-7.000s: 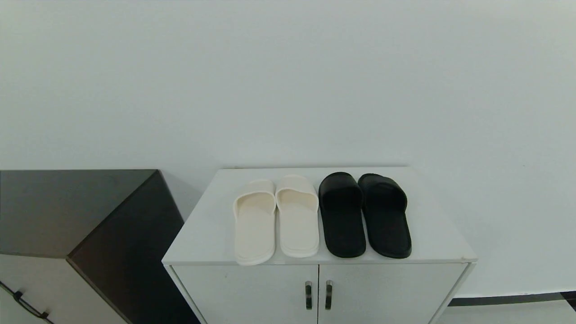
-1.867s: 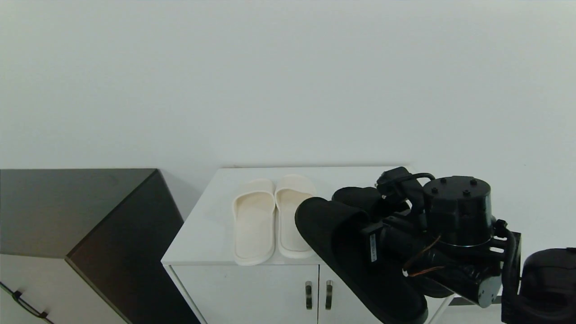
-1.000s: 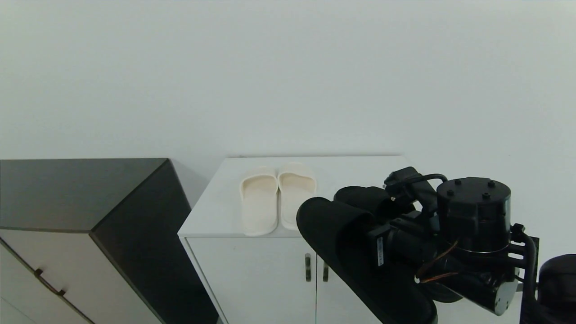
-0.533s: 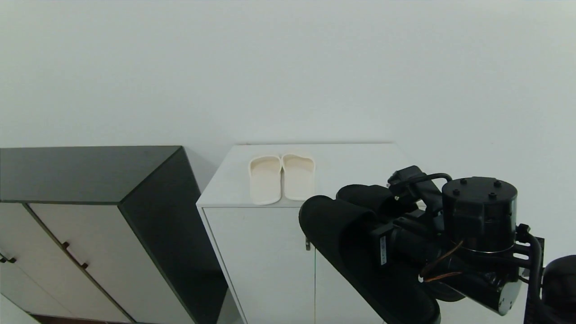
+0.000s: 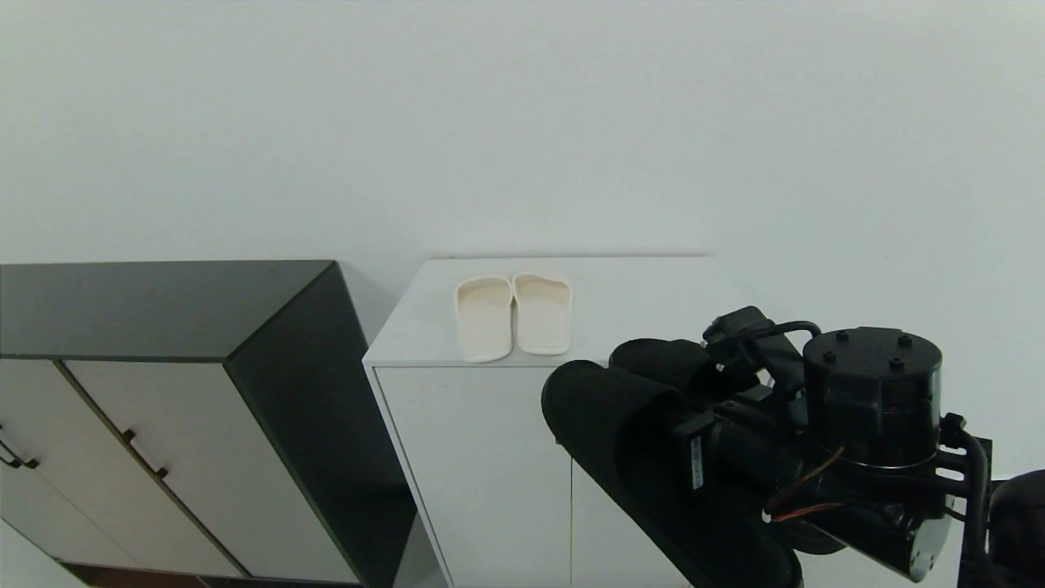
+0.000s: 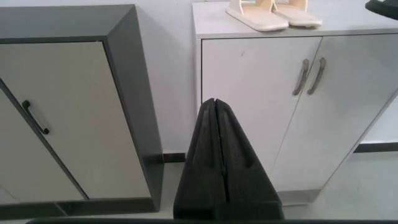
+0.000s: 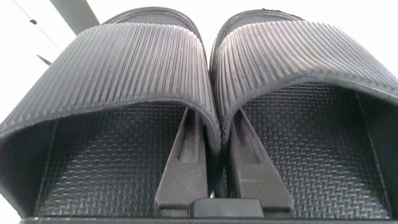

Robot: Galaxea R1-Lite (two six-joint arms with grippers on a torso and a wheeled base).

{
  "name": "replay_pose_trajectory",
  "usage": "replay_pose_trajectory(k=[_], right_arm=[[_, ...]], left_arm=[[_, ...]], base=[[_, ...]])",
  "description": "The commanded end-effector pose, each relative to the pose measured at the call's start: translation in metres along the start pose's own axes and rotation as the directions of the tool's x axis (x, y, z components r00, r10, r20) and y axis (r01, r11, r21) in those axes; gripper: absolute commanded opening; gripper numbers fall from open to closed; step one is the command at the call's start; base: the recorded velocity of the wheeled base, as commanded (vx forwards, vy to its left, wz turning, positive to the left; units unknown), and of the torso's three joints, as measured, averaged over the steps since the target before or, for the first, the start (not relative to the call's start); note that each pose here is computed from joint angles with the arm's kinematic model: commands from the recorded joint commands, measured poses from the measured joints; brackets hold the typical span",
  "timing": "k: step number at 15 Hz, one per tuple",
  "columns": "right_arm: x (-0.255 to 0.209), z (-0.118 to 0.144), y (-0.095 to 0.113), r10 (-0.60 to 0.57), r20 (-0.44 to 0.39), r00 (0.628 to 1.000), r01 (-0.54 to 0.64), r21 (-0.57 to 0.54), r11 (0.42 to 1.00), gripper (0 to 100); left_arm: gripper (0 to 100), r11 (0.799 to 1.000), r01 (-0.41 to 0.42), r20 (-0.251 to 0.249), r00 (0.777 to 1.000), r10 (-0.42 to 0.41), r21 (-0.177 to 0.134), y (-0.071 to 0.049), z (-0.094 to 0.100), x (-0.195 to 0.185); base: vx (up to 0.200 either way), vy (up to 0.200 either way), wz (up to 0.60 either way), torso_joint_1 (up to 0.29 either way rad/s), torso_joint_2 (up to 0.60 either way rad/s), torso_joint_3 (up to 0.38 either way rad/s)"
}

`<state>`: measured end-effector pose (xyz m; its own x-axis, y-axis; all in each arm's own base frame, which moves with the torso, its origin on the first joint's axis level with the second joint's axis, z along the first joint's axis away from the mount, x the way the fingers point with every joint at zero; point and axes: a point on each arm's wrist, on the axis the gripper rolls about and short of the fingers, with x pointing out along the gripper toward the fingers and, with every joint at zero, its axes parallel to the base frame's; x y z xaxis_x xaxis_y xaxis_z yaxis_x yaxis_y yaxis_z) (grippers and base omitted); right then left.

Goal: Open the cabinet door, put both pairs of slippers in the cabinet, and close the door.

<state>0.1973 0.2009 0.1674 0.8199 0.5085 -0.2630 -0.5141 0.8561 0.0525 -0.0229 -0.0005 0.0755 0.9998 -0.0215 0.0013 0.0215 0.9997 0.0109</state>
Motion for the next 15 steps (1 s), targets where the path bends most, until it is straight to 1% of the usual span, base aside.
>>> replay_pose_trajectory(k=[1,10,12,15], right_arm=[[0.0004,-0.0008,0.0001,0.0,-0.003,1.0,0.0,-0.001,1.0,0],[-0.0001,-0.0054,-0.0006,-0.001,-0.019,1.0,0.0,-0.019,1.0,0],[-0.0001,-0.0054,-0.0006,-0.001,-0.019,1.0,0.0,-0.019,1.0,0],[-0.0003,-0.0063,-0.0007,-0.001,-0.022,1.0,0.001,-0.019,1.0,0]], left_arm=[[0,1.0,0.0,-0.001,1.0,0.0,0.0,0.0,0.0,0.0001],[0,1.0,0.0,-0.001,1.0,0.0,0.0,0.0,0.0,0.0001],[0,1.0,0.0,-0.001,1.0,0.0,0.0,0.0,0.0,0.0001],[0,1.0,0.0,-0.001,1.0,0.0,0.0,0.0,0.0,0.0001]], base=[[0.0,0.0,0.0,0.0,0.0,0.0],[0.0,0.0,0.0,0.0,0.0,0.0],[0.0,0.0,0.0,-0.137,0.31,0.176],[0.0,0.0,0.0,-0.222,0.52,0.285]])
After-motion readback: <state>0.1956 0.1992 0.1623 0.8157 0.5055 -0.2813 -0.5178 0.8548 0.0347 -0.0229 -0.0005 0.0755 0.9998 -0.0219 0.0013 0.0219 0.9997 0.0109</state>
